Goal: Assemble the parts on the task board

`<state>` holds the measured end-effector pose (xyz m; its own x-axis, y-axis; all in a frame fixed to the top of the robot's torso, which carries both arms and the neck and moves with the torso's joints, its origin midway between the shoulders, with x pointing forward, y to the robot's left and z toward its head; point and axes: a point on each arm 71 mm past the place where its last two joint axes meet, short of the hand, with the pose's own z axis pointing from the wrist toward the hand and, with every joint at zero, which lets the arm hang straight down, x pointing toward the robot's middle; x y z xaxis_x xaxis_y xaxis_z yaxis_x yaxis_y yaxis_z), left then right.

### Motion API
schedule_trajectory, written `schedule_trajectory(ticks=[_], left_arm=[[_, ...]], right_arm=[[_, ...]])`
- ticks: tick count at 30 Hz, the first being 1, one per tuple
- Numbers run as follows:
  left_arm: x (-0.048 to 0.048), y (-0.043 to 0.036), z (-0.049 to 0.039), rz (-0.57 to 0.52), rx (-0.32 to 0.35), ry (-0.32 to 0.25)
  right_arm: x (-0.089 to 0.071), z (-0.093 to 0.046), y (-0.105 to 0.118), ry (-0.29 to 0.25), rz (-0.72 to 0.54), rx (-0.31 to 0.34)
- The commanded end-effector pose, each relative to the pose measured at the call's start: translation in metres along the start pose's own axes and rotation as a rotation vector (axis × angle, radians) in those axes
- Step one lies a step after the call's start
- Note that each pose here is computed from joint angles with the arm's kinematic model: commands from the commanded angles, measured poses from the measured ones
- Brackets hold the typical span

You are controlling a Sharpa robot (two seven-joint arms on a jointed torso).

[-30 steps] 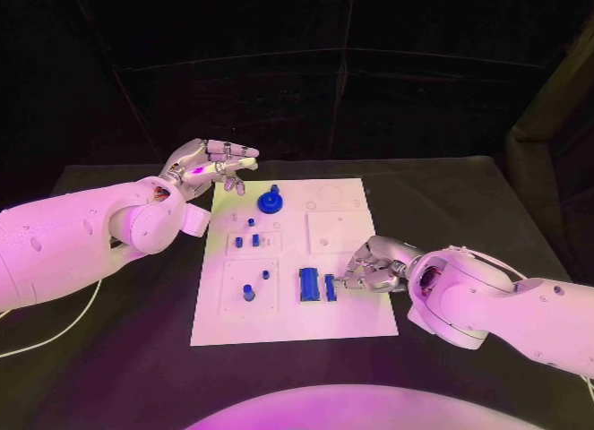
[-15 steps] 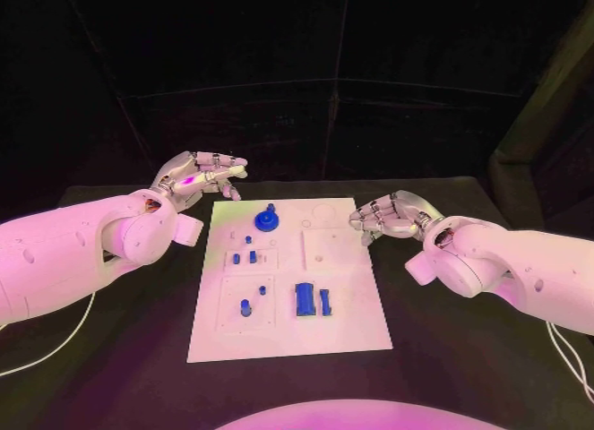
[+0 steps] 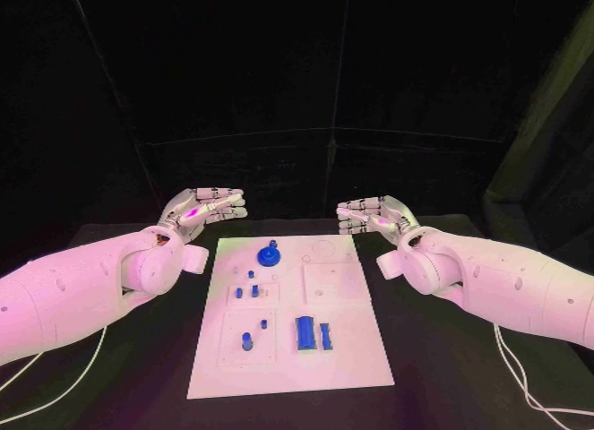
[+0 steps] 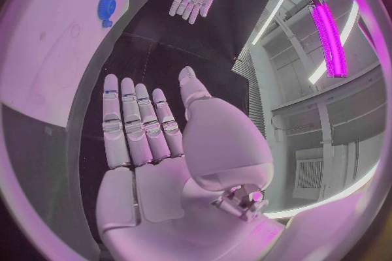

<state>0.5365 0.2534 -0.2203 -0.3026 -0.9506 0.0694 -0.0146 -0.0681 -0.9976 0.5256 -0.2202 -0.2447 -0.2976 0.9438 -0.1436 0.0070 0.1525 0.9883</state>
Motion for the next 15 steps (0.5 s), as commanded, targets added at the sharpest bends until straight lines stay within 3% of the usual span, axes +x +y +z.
schedule_trajectory(ticks=[1, 8, 15], left_arm=[[-0.0006, -0.0011, -0.0010, 0.004, 0.001, -0.006], [0.0130, 0.0036, -0.0072, 0.010, 0.002, -0.052], [0.0409, 0.0096, -0.0229, 0.027, 0.004, -0.147]], right_arm=[[-0.002, -0.003, 0.000, -0.012, -0.003, 0.002], [0.008, -0.012, 0.005, -0.073, 0.043, -0.022], [0.028, -0.034, 0.016, -0.194, 0.119, -0.041]])
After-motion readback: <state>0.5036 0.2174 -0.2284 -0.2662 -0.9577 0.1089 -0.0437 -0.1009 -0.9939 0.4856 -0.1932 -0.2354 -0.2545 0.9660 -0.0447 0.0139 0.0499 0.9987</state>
